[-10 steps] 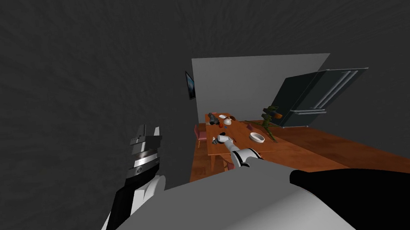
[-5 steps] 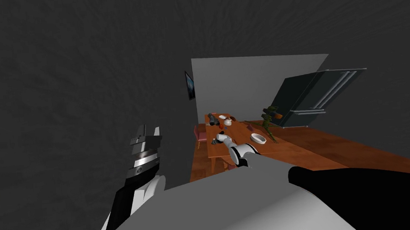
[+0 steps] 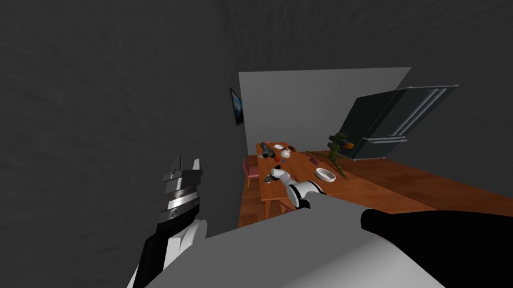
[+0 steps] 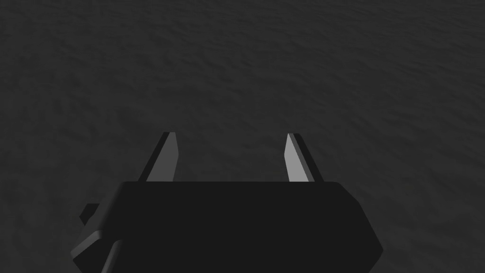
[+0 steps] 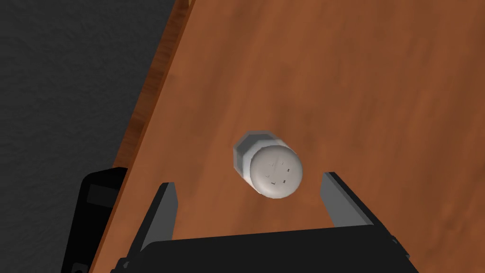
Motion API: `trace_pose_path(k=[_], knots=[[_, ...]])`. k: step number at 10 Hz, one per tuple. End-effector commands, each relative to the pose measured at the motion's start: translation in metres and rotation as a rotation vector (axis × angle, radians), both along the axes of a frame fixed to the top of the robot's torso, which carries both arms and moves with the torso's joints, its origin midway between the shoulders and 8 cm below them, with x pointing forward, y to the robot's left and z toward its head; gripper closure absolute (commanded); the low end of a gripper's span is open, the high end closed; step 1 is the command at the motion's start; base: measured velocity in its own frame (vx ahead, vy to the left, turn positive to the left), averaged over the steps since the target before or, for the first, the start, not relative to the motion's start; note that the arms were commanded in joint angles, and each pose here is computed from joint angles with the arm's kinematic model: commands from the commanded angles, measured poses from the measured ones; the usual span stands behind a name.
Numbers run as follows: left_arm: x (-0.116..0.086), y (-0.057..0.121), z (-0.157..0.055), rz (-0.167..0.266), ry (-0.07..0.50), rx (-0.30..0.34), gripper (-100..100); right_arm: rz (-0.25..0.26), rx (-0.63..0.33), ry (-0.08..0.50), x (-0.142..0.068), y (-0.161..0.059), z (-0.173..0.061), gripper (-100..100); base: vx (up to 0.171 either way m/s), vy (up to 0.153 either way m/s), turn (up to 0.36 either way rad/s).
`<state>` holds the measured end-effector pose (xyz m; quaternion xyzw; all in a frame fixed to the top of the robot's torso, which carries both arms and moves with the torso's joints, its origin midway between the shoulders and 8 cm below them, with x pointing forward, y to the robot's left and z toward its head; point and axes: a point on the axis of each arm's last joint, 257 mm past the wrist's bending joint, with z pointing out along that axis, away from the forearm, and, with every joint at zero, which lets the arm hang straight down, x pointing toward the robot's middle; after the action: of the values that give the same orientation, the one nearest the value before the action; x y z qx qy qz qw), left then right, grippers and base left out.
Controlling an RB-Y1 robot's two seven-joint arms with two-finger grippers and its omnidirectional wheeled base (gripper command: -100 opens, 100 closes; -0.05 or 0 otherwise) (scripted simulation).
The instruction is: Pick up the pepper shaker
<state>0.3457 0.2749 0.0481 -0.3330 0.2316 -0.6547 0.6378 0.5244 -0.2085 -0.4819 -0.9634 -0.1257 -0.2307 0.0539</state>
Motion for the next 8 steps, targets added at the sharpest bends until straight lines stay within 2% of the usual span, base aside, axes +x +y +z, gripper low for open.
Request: trace_pose_path(k=[1,2,3,7,8], knots=[[0.0,0.0,0.0,0.0,0.0,0.0,0,0.002,-0.001,-0.004,-0.0065,0.0005,-0.0089,-100,0.08,0.011,-0.004],[0.0,0.0,0.0,0.0,0.0,0.0,0,0.001,-0.001,-0.002,-0.0043,-0.0002,-0.0053,-100,0.037,0.004,-0.002],[0.0,0.0,0.0,0.0,0.0,0.0,0,0.001,-0.001,-0.004,-0.0045,-0.0003,-0.0057,100,0.007,0.0,-0.002],[0.0,0.0,0.0,0.0,0.0,0.0,0,0.001,-0.001,-0.004,-0.0043,-0.0005,-0.0055,100,0.0,0.0,0.0],[0.0,0.0,0.0,0.0,0.0,0.0,0,0.001,-0.001,-0.004,-0.0043,-0.0005,-0.0055,0,0.0,0.0,0.0]])
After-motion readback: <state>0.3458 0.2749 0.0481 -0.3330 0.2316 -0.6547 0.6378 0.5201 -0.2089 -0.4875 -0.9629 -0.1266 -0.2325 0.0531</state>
